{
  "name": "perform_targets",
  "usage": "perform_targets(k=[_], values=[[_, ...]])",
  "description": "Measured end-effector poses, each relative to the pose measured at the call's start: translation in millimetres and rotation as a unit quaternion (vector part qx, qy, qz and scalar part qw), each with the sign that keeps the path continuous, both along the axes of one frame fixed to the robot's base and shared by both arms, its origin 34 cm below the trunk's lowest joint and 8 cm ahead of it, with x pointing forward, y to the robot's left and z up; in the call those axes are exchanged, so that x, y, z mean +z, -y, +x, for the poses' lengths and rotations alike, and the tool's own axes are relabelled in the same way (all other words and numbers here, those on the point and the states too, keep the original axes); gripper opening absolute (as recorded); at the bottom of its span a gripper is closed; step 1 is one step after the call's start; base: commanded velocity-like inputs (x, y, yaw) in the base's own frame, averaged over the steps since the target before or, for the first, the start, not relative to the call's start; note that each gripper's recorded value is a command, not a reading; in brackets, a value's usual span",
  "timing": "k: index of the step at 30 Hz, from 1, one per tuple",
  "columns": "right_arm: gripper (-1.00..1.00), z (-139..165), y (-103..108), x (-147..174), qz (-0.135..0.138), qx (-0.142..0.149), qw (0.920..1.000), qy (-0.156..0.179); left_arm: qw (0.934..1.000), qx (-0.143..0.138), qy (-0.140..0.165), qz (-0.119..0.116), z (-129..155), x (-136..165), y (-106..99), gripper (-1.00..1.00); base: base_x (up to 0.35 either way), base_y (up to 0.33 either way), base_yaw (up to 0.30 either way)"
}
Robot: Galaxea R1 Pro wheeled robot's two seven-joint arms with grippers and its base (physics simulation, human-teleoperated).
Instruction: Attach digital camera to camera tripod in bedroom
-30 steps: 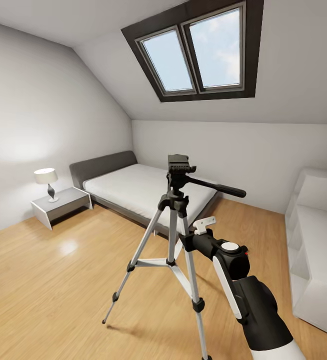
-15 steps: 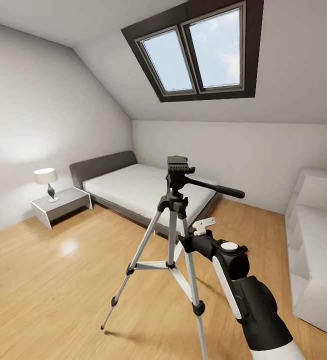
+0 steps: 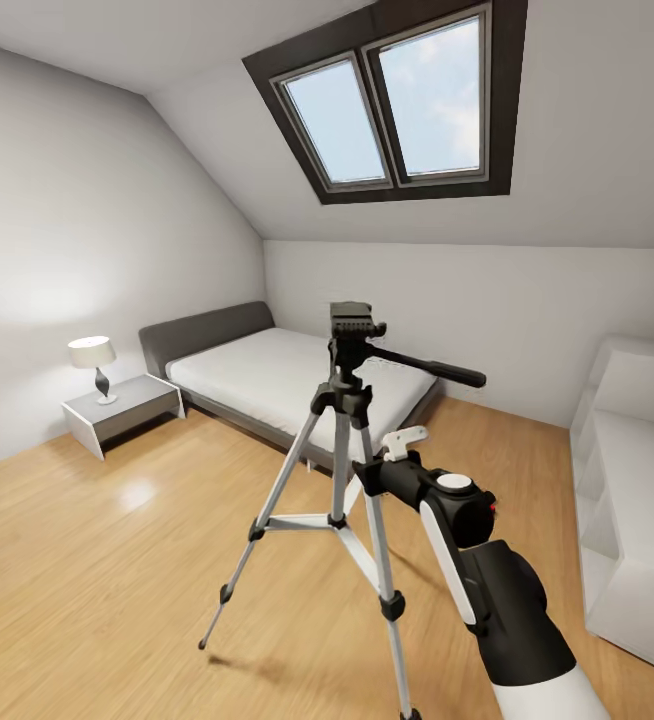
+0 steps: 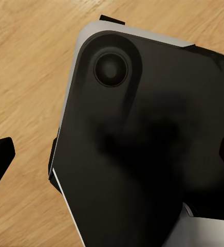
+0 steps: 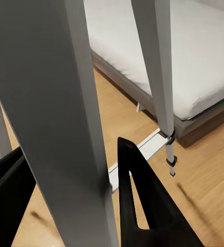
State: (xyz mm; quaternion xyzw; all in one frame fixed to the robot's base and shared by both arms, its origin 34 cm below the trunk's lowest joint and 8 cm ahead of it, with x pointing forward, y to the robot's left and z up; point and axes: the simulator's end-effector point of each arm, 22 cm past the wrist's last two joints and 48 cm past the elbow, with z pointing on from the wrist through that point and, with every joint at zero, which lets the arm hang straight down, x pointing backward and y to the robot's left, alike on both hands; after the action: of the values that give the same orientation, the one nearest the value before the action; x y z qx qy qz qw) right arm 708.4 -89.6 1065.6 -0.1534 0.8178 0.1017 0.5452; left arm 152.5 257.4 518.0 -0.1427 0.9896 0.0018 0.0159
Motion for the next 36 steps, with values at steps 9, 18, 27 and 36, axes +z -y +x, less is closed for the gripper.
perform_targets(k=[9,18,27,36], values=[[-1.00,16.3,-22.2,62.9,0.010,0.008,0.9999,0.007,1.0000,0.000,0.000,0.000,0.1,0.0,0.0,1.00,0.000,0.000,0.000],[-1.00,31.5,-25.7,129.8,0.010,0.006,0.9986,0.051,1.0000,0.000,0.000,0.000,-0.1,0.0,0.0,1.00,0.000,0.000,0.000],[-1.00,35.0,-24.3,145.4,0.015,0.006,0.9979,0.062,1.0000,0.000,0.000,0.000,0.0,0.0,0.0,1.00,0.000,0.000,0.000],[-1.00,35.8,-22.8,146.9,0.018,0.005,0.9979,0.063,1.0000,0.000,0.000,0.000,0.1,0.0,0.0,1.00,0.000,0.001,0.000]])
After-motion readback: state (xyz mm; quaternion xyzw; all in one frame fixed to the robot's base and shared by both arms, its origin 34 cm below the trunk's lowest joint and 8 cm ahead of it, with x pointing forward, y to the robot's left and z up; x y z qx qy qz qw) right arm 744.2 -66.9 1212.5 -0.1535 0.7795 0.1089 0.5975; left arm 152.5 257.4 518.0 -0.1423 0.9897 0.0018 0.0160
